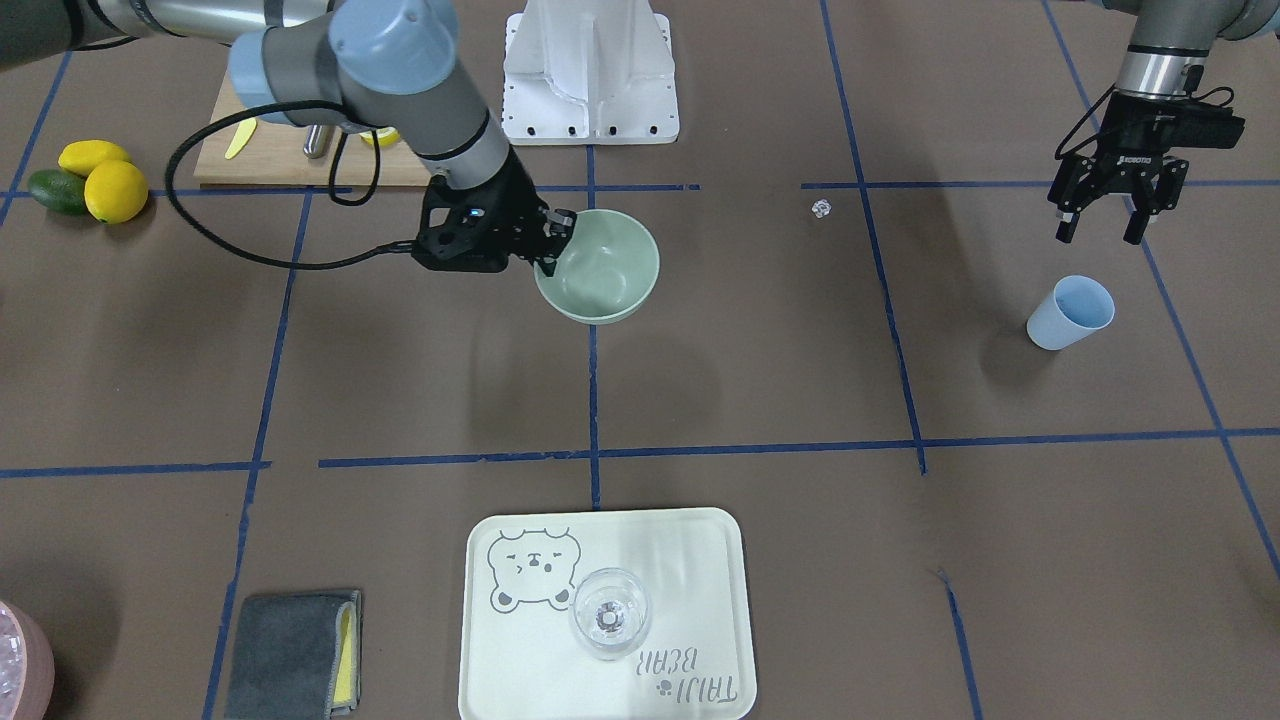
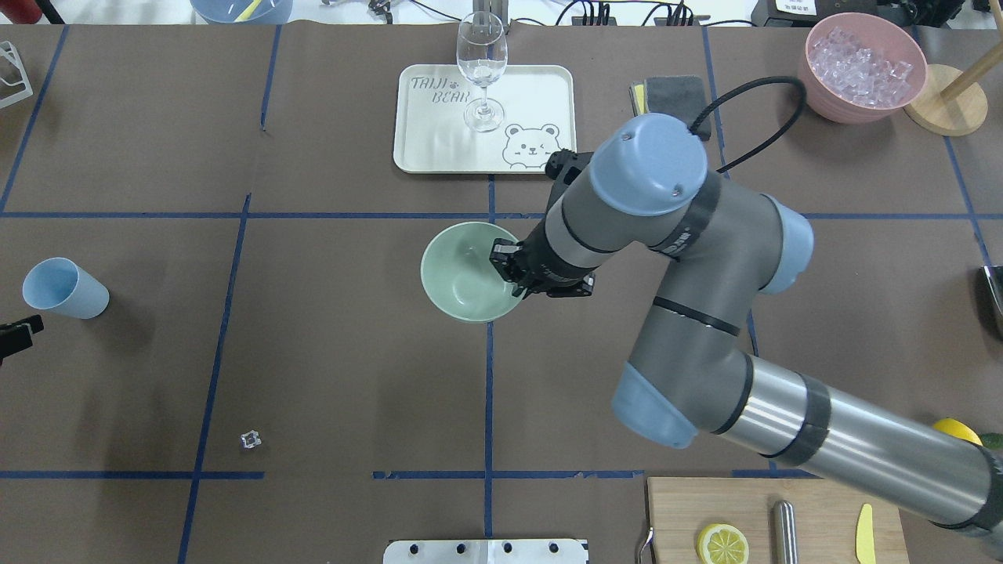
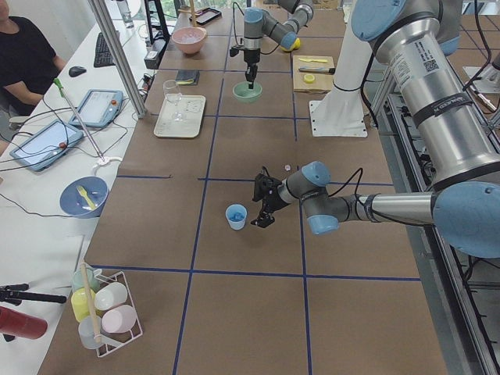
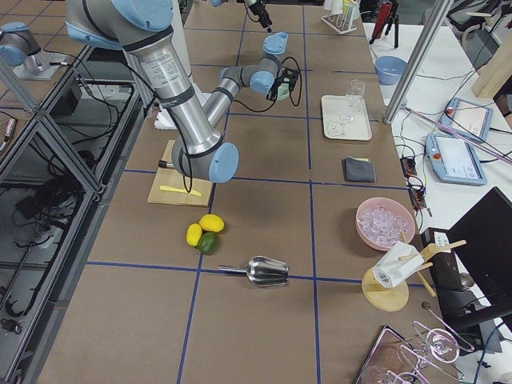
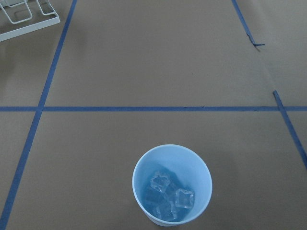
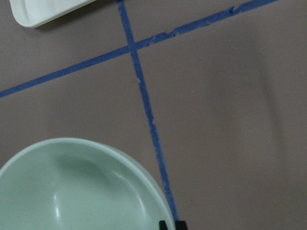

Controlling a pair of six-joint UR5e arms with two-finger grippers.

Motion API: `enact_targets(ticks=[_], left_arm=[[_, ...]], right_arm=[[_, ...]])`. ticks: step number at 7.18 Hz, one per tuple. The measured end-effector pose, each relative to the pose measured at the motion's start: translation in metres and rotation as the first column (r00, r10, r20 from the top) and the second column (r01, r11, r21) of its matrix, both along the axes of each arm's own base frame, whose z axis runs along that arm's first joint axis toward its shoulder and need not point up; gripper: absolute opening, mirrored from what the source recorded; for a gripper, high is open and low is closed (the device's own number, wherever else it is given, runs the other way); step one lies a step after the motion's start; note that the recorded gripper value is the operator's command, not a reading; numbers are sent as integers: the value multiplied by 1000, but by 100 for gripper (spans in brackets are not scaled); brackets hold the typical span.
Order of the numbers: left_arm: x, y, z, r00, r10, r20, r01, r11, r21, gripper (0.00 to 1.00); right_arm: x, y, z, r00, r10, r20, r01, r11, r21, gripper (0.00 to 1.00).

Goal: Pour ice into bowl

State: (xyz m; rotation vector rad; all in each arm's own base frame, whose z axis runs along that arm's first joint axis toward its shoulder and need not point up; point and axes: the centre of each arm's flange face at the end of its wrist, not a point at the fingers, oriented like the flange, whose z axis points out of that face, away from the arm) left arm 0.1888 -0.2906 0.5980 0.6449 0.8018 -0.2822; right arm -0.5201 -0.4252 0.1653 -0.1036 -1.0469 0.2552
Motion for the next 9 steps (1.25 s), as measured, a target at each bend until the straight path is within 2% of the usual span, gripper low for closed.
enact_targets(ticks=[2, 3, 5, 7, 9], left_arm=[[19, 5, 10, 999, -52, -3, 52, 998, 28, 98], [27, 2, 12, 997, -77, -1, 77, 996, 47, 98], [47, -6, 20, 992, -126, 18, 124, 988, 89, 97], [65, -14, 35, 982, -185, 50, 176, 975, 135, 97], [84, -26, 46, 969, -237, 71, 222, 960, 172, 97]], right_arm=[[-73, -18, -41, 999, 12, -47, -13, 1000, -6, 0], [-101, -23, -47, 997, 19, -77, -19, 1000, 0, 0], [-141, -16, -42, 994, 27, -108, -24, 999, 25, 0], [-154, -9, -39, 994, 21, -110, -18, 999, 33, 0], [-157, -5, -39, 994, 17, -109, -14, 999, 33, 99]])
